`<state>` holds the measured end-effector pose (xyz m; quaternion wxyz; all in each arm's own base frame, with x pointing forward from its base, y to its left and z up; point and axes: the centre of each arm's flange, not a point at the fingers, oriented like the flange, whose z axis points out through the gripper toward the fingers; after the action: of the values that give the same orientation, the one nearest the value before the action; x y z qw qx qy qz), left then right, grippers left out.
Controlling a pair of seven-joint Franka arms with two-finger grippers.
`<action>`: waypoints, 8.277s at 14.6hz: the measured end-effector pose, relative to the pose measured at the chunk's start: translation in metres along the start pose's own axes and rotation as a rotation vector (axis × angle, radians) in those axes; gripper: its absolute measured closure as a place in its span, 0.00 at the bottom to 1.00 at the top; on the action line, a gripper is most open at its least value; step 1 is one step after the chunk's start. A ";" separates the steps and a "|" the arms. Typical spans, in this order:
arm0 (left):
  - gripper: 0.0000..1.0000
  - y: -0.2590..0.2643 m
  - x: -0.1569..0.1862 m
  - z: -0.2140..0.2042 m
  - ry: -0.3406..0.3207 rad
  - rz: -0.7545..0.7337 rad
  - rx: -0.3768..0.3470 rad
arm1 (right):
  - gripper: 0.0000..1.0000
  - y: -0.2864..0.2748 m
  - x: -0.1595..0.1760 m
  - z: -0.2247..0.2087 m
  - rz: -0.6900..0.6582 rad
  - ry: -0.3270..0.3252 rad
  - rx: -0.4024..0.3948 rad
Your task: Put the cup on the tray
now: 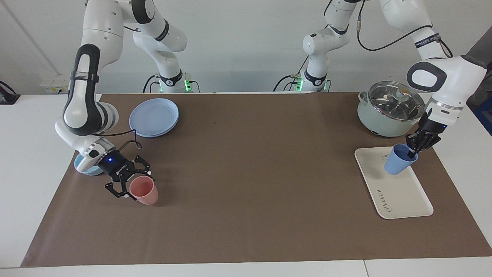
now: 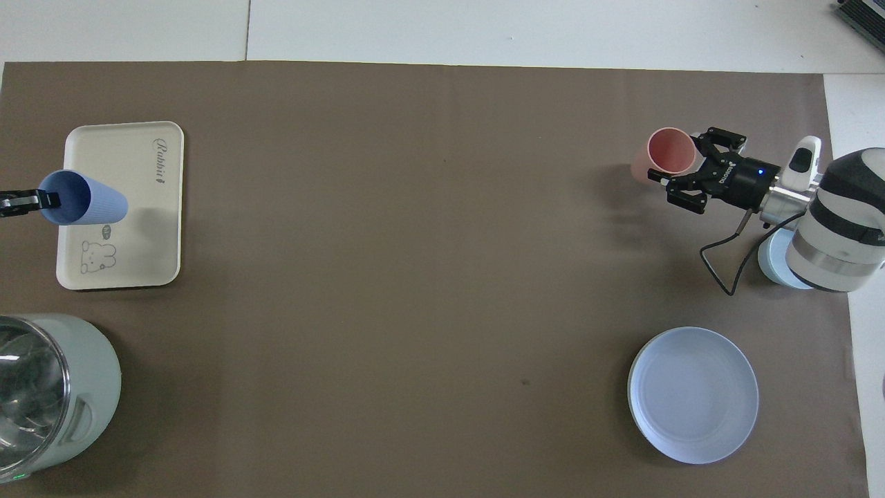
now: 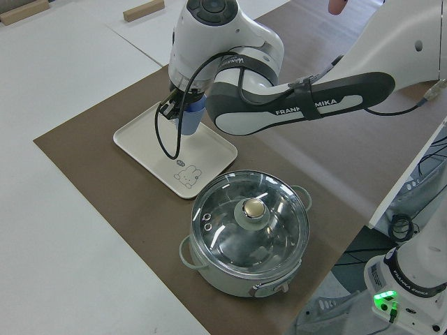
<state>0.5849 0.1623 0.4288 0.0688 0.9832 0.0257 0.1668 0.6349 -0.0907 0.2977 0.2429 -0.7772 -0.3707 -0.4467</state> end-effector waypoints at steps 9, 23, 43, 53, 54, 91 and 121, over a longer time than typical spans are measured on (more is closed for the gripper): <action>0.94 -0.015 -0.008 0.038 -0.003 -0.024 0.017 | 0.16 -0.007 -0.029 -0.005 0.025 -0.018 0.005; 0.00 0.089 0.061 -0.077 -0.294 0.016 -0.051 | 0.00 -0.019 0.059 -0.033 0.019 -0.056 -0.031; 0.00 0.202 0.058 -0.167 -0.352 0.151 0.146 | 0.00 -0.152 0.242 -0.056 0.525 -0.905 -0.529; 0.00 0.201 0.057 -0.162 -0.354 0.124 0.126 | 0.00 -0.138 0.298 -0.176 0.871 -0.942 -0.625; 0.00 0.202 0.057 -0.161 -0.357 0.125 0.125 | 0.00 -0.135 0.294 -0.181 0.884 -0.951 -0.625; 0.00 0.205 0.054 -0.156 -0.368 0.130 0.123 | 0.00 -0.148 0.281 -0.176 0.882 -1.058 -0.562; 0.00 0.226 0.045 -0.190 -0.320 0.223 0.111 | 0.00 -0.142 0.282 -0.180 0.882 -1.032 -0.576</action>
<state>0.5707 -0.0337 0.6538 -0.0013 0.9962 -0.0856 0.0135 0.5216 -0.0303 0.6374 -0.0190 -0.9983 0.0413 0.0354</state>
